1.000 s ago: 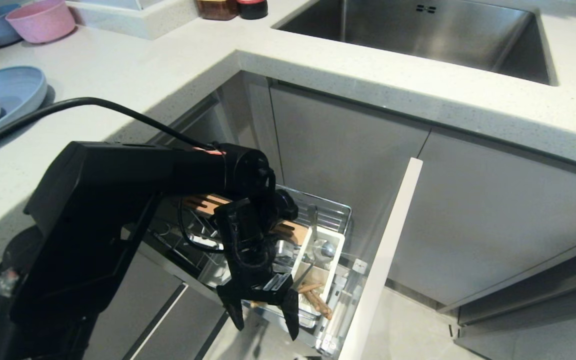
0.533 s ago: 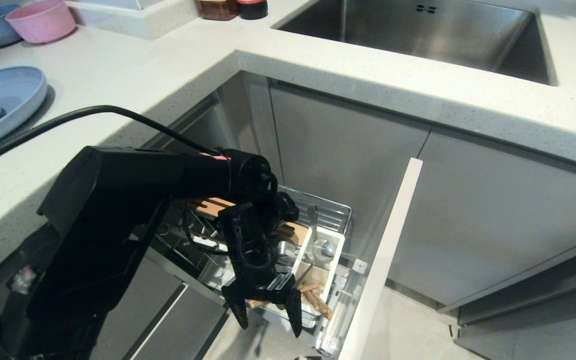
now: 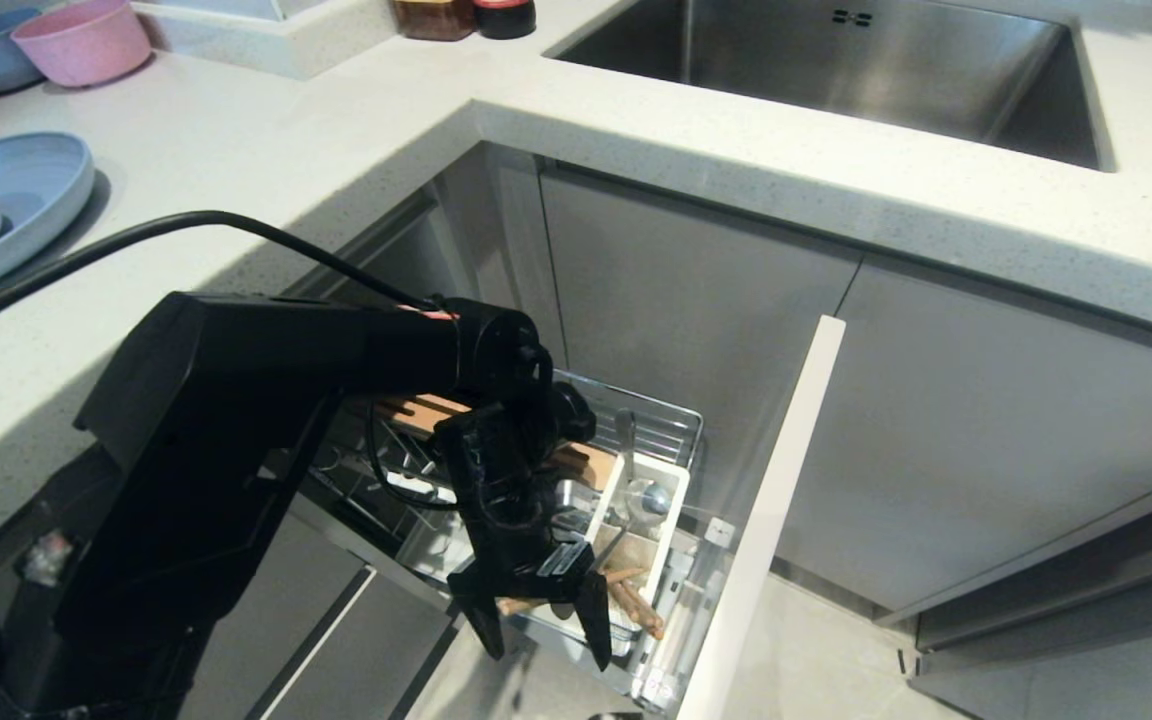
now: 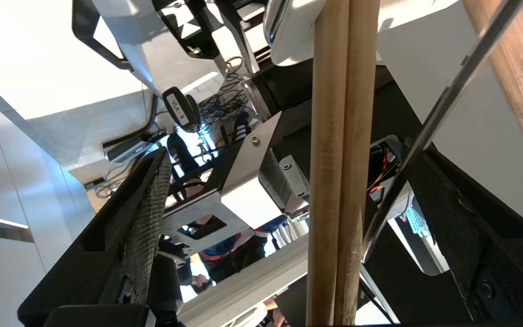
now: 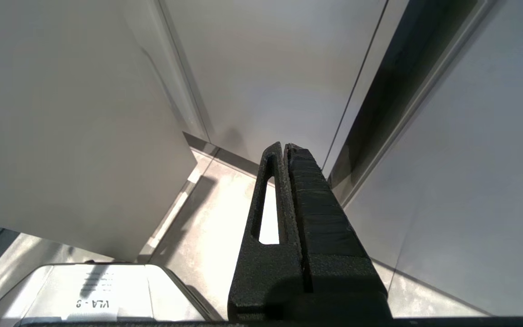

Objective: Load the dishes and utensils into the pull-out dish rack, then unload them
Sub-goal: Take the chopsticks out of the cupboard

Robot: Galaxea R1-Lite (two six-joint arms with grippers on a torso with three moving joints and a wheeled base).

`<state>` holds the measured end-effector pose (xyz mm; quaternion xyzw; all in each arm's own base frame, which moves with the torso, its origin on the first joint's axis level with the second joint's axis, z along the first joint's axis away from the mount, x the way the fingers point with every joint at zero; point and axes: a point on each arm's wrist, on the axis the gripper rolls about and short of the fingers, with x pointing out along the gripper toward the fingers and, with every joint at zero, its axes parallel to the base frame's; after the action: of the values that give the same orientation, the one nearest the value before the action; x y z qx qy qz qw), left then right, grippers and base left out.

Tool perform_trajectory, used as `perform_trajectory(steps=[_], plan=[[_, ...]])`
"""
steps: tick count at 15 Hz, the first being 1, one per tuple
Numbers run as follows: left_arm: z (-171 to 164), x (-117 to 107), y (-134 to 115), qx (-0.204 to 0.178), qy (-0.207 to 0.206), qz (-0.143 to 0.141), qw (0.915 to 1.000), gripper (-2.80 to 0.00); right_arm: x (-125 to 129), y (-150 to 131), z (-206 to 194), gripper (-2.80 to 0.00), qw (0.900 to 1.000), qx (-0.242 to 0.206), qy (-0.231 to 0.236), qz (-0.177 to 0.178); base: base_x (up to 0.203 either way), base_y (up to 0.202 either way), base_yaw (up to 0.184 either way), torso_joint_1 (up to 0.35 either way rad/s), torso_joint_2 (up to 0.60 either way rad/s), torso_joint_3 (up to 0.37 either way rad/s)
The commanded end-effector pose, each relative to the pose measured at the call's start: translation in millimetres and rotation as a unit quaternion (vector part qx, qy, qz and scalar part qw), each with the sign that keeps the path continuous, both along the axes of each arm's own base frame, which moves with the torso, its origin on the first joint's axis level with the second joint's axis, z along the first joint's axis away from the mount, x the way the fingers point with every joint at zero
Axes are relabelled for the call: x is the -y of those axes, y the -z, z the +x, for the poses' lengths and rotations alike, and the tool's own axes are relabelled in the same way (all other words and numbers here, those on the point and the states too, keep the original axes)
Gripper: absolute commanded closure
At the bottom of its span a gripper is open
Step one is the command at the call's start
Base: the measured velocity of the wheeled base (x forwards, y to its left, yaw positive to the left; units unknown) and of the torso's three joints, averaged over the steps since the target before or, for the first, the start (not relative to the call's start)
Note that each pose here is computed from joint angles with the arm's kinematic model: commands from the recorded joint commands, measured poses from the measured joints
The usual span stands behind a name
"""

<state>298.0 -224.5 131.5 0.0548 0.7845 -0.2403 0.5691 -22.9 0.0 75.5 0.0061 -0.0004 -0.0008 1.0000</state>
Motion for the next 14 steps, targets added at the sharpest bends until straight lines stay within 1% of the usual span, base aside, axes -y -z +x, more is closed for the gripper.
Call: perform_trajectory(steps=[1, 3, 4, 10, 14], plan=[[-1.5, -0.5, -2.1, -0.002, 0.0, 0.0, 1.0, -2.8, 0.0, 0.4, 0.2, 0.0, 1.0, -0.001, 0.0, 0.0, 0.0, 0.0, 0.0, 0.0, 0.0, 0.0], [-2.1, -0.6, -3.0, -0.003, 0.0, -0.002, 1.0, -2.8, 0.0, 0.4, 0.2, 0.0, 1.0, -0.001, 0.0, 0.0, 0.0, 0.0, 0.0, 0.0, 0.0, 0.0], [-2.1, -0.5, -3.1, -0.005, -0.001, -0.004, 1.0, 0.0, 0.0, 0.4, 0.2, 0.0, 1.0, -0.001, 0.0, 0.0, 0.0, 0.0, 0.0, 0.0, 0.0, 0.0], [-2.5, 0.0, -3.1, -0.006, 0.0, -0.005, 1.0, 0.0, 0.0, 0.4, 0.2, 0.0, 1.0, -0.001, 0.0, 0.0, 0.0, 0.0, 0.0, 0.0, 0.0, 0.0], [-3.3, 1.7, -3.8, -0.012, -0.002, -0.019, 0.9997, 0.0, 0.0, 0.4, 0.2, 0.0, 1.0, -0.001, 0.0, 0.0, 0.0, 0.0, 0.0, 0.0, 0.0, 0.0]])
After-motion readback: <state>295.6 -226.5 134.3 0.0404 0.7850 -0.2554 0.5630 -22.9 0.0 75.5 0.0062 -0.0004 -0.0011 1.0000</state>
